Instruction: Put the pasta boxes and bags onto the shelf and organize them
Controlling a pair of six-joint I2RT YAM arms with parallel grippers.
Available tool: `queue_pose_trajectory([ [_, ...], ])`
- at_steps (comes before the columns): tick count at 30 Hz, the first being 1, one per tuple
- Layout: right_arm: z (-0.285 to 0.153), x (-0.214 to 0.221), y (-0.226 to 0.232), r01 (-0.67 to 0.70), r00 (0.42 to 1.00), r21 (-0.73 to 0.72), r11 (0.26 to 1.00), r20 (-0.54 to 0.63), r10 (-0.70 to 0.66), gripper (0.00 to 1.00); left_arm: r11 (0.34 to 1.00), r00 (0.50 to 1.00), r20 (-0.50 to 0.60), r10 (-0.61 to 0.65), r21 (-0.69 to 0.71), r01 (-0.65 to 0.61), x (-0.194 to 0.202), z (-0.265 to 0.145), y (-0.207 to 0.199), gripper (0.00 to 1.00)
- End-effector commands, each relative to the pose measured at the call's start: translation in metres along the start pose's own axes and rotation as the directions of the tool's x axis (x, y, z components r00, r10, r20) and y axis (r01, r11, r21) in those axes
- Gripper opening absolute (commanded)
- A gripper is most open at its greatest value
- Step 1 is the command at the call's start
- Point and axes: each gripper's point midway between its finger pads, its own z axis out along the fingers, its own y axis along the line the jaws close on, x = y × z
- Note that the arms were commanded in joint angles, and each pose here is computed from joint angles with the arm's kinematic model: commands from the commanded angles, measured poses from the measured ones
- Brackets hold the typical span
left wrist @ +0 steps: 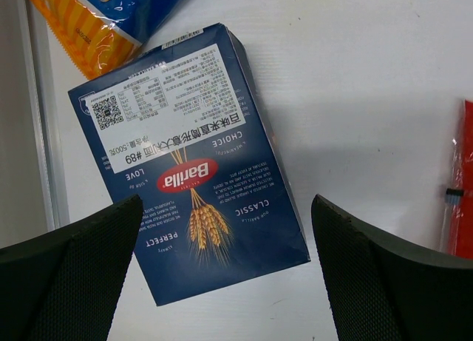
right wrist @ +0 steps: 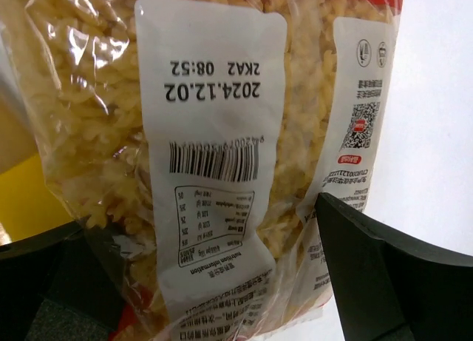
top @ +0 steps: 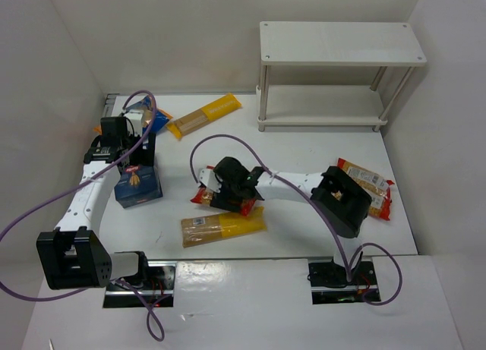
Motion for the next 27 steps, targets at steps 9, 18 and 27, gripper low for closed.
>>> queue_pose_trajectory([
  [9,0.036,0.032,-0.009,-0.055,0.996,-0.109,0.993,-0.074,0.047,0.79,1.0,0.999,0.041,0.017,0.016,-0.017,-0.008,-0.002,-0.003,1.0],
  [18,0.024,0.029,-0.024,-0.153,0.988,-0.212,0.965,-0.05,0.145,0.0,1.0,0.999,0.041,0.017,0.016,-0.017,-0.008,-0.002,-0.003,1.0],
  [27,-0.068,-0.01,-0.107,-0.388,0.871,-0.248,0.887,0.217,0.442,0.0,1.0,0.999,0.041,0.017,0.016,-0.017,-0.008,-0.002,-0.003,1.0],
])
